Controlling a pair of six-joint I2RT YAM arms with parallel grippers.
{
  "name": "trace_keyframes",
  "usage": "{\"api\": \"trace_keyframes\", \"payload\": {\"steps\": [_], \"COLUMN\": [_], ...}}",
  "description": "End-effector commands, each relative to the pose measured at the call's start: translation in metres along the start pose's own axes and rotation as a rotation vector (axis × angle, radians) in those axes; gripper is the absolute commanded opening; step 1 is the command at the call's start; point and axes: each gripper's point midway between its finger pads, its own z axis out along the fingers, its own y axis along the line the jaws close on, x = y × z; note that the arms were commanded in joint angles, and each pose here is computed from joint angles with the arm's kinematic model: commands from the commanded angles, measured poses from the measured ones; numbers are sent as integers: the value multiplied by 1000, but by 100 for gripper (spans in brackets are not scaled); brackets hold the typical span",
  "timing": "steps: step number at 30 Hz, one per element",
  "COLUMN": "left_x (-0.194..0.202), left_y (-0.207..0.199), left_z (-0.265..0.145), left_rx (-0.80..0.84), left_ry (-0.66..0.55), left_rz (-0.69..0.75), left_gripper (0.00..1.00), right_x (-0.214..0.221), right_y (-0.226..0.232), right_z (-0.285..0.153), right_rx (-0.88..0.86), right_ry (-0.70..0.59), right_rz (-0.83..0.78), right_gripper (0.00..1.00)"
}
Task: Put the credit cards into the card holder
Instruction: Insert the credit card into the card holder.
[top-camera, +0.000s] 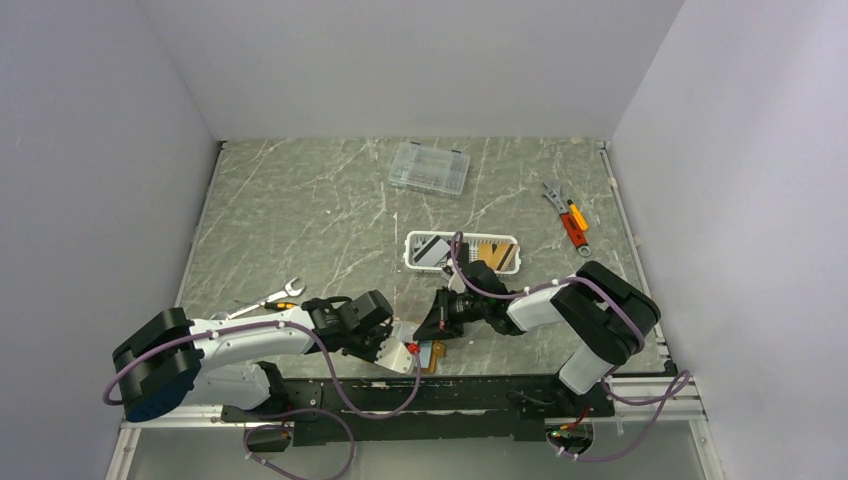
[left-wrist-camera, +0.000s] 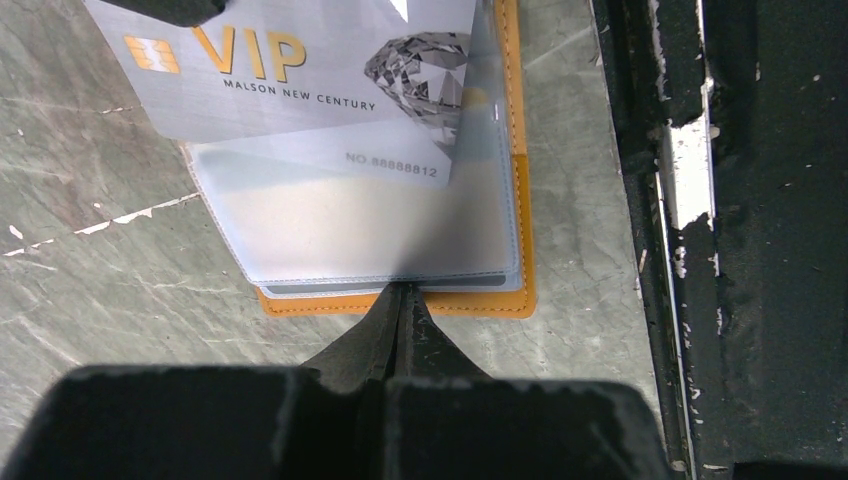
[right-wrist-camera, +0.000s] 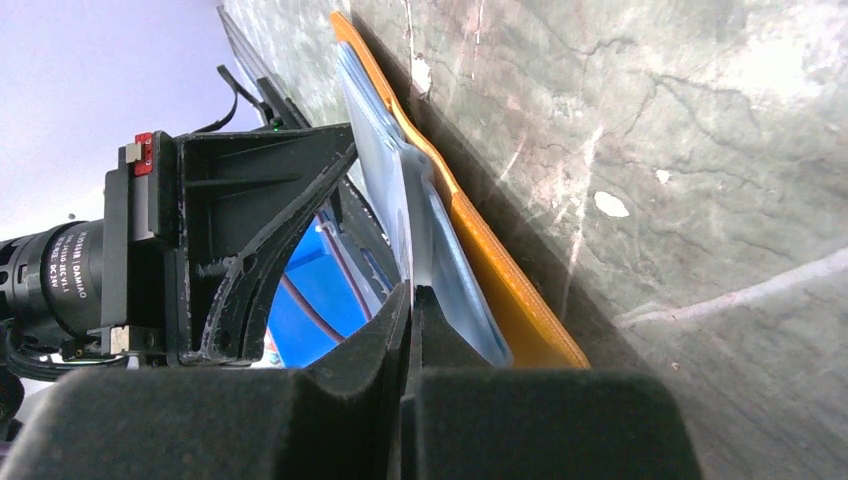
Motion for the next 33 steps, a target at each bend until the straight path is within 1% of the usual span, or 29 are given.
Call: {"api": "trace_keyframes", "payload": {"steps": [1,13,20,33], "left_x": [23,24,22,22], "left_y": [-27,-28,-25,-26], "left_z": [6,7,7,7], "left_rx": [105,105,101,105], "left_ry": [85,86,84,83], "left_rz": [0,-8,-12,-11], "left_gripper": [0,0,0,0], "right_x": [-2,6,5,4], "right_y": [-7,-20,-15,-16], "right_z": [2,4,7,19], "right_rx": [16,51,50,60], "right_ry": [14,75,88,111], "right_rz": [-23,-64,-95,-97], "right_gripper": [0,0,0,0]}}
